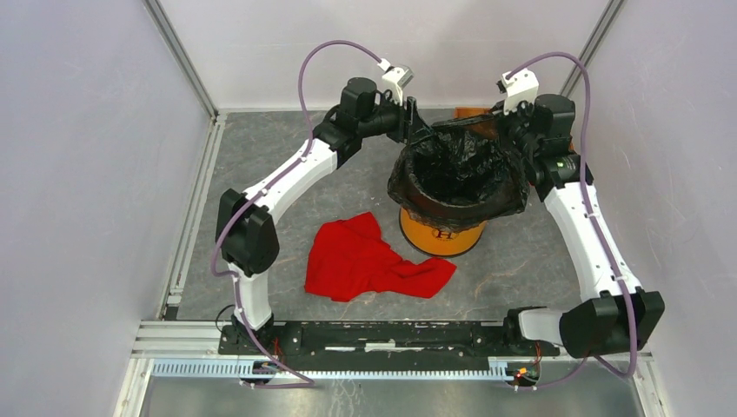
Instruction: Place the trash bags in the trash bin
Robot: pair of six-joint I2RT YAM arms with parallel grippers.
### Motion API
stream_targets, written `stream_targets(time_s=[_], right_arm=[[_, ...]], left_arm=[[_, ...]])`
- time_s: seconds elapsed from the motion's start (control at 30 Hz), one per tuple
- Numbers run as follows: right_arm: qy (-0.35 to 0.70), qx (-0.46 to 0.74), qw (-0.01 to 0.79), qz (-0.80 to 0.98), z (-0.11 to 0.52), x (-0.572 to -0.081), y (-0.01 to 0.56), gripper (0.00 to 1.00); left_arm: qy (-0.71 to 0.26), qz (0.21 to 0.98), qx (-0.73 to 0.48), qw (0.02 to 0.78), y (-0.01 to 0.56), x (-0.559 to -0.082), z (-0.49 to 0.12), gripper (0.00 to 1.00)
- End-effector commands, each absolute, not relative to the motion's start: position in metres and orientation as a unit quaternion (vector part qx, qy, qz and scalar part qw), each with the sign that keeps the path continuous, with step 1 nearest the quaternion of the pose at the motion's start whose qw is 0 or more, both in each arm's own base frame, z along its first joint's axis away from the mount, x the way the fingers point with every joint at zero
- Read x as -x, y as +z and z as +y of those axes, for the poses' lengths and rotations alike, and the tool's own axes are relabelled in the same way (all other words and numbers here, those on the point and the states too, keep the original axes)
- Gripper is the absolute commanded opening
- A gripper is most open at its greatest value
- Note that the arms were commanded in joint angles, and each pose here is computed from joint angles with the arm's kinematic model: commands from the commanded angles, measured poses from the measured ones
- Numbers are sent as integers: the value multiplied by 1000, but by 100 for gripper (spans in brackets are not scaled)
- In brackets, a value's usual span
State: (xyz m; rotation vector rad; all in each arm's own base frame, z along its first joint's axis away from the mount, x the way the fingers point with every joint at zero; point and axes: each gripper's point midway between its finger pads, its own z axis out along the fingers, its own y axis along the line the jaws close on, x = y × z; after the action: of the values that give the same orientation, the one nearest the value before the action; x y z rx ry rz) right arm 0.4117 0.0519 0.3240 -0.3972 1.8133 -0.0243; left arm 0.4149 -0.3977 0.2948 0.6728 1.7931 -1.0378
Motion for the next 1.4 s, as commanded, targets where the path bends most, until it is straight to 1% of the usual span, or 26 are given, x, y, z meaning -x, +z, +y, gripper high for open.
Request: stream_targets(time_s=[0.0,0.1,0.17,0.2,0.27,0.3,0.33,0.57,0.73,0.87,0.97,1.07,1.17,1.2,1.27,1.3,1.33,1.37], right_arm=[[15,181,610,771,48,-423,332,19],[33,175,602,778,45,-428,323,19],[49,170,602,779,44,-430,320,19],[59,169,602,778,46,-431,318,19],[81,173,599,777,53,-432,316,19],[88,174,597,778,55,-433,315,19],[86,163,593,784,45,-436,312,19],[122,129,556,812,32,-446,279,19],[171,126,514,831,37,-449,247,21],[185,116,489,844,38,-448,221,21],[189,109,479,850,39,-444,207,24],[174,85,448,873,31,-436,196,29],[85,32,423,902,-3,-425,204,38],[64,23,424,903,-10,-419,214,42],[9,-21,438,899,-30,-406,237,53],[-21,-37,451,892,-41,-396,252,60],[-46,-48,464,883,-49,-386,266,67],[-63,-56,474,876,-55,-378,277,71]], left_arm=[[-437,732,-227,471,308,-437,-398,48],[-454,739,-214,450,301,-444,-402,37],[-465,743,-208,434,296,-446,-406,25],[-470,744,-205,428,295,-447,-407,17],[-478,748,-194,419,290,-451,-408,6],[-481,748,-187,417,289,-453,-407,3],[-484,750,-180,413,287,-455,-407,2],[-498,772,-117,378,264,-469,-405,2],[-473,800,-84,358,231,-472,-397,2],[-453,818,-69,349,205,-469,-385,2],[-441,829,-63,340,187,-466,-375,2],[-430,835,-62,336,181,-462,-364,2],[-413,840,-70,345,193,-460,-353,2],[-404,841,-70,353,202,-460,-349,6],[-385,844,-69,366,216,-458,-339,20],[-380,842,-68,377,226,-456,-334,33],[-375,839,-66,388,238,-454,-329,43],[-367,840,-63,394,242,-452,-324,49]])
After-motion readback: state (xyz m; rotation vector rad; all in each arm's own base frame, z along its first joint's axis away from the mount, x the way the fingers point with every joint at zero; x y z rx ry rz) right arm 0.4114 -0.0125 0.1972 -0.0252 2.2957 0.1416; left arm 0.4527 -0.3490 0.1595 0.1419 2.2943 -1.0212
